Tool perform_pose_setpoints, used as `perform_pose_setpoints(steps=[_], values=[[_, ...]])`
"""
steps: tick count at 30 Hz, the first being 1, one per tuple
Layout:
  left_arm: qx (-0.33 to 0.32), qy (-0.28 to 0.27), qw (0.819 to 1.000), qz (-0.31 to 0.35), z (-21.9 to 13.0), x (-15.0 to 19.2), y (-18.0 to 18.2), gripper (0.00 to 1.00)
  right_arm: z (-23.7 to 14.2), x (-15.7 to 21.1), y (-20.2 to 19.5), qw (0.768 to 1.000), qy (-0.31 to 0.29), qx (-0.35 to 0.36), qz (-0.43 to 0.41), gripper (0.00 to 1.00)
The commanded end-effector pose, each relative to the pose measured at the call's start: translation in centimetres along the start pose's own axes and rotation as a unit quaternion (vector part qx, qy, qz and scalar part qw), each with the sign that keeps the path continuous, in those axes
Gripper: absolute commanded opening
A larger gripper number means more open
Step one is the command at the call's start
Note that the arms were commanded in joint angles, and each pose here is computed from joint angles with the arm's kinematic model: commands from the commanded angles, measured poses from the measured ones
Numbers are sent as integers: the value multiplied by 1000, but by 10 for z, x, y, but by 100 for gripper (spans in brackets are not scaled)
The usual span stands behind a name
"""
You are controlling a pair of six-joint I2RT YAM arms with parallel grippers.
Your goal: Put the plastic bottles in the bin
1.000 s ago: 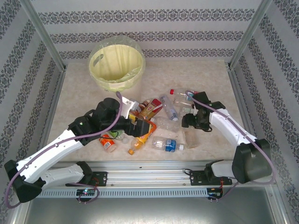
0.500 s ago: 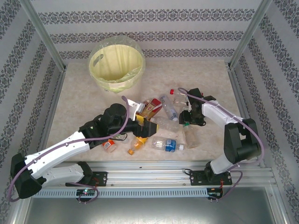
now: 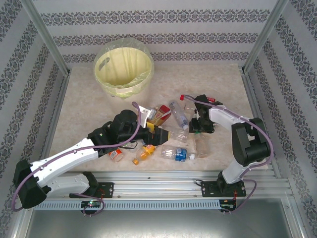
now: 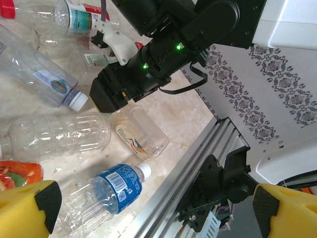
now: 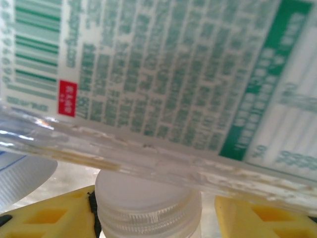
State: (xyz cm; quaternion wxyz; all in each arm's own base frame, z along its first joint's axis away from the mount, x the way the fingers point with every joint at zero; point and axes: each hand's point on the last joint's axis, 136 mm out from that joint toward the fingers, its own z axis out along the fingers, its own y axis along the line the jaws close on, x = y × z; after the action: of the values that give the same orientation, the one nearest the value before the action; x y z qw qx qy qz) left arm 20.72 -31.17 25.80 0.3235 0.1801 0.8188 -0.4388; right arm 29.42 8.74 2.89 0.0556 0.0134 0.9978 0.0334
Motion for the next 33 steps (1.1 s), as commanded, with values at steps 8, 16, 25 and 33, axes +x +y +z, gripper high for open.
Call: perform_pose_setpoints(steps=[8, 16, 25, 33], values=[[-7, -19, 1000, -1, 0, -9, -5, 100, -19, -8, -6, 998, -37, 43, -21, 41], [-10, -14, 1000, -5, 8, -11, -4, 100, -68, -2, -6, 995, -91, 40, -16, 38], [17, 4, 1000, -18, 34, -10, -9, 100, -152, -5, 35, 972, -206, -111, 19, 38], [59, 17, 998, -6, 58, -10, -31, 100, -195, -7, 77, 942, -234, -236, 45, 37]])
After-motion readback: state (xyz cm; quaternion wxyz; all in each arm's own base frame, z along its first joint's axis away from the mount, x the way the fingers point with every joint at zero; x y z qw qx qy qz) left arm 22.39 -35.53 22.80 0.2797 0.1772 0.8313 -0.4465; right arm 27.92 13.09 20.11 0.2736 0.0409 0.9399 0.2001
